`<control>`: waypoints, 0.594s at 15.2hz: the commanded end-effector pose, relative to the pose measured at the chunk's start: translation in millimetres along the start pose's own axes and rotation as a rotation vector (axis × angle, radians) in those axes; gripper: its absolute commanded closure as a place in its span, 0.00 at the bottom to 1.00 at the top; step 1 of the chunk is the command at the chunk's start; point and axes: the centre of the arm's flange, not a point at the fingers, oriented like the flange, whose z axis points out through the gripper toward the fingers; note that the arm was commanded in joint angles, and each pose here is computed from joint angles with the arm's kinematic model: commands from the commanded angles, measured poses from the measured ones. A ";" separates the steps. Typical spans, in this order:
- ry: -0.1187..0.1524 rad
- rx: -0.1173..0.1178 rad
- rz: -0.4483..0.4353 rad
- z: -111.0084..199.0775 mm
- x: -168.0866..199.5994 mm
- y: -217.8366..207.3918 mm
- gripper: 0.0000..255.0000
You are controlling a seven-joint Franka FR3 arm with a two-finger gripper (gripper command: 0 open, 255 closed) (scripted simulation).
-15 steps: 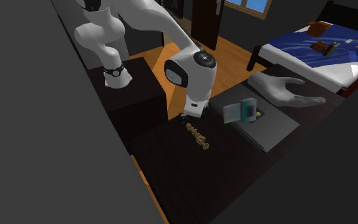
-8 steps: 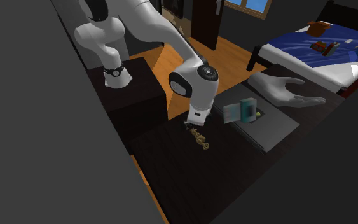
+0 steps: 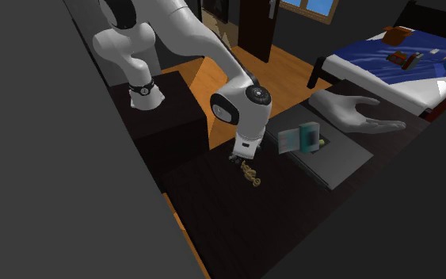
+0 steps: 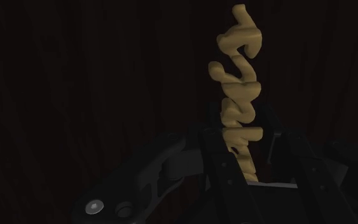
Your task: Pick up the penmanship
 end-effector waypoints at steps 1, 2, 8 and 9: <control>0.000 0.000 0.000 0.1 0.1 0.1 1.00; 0.000 0.000 0.000 0.1 0.0 0.1 1.00; 0.000 0.000 0.000 -15.3 -0.8 0.3 1.00; 0.000 0.000 0.000 -20.5 -1.0 0.5 1.00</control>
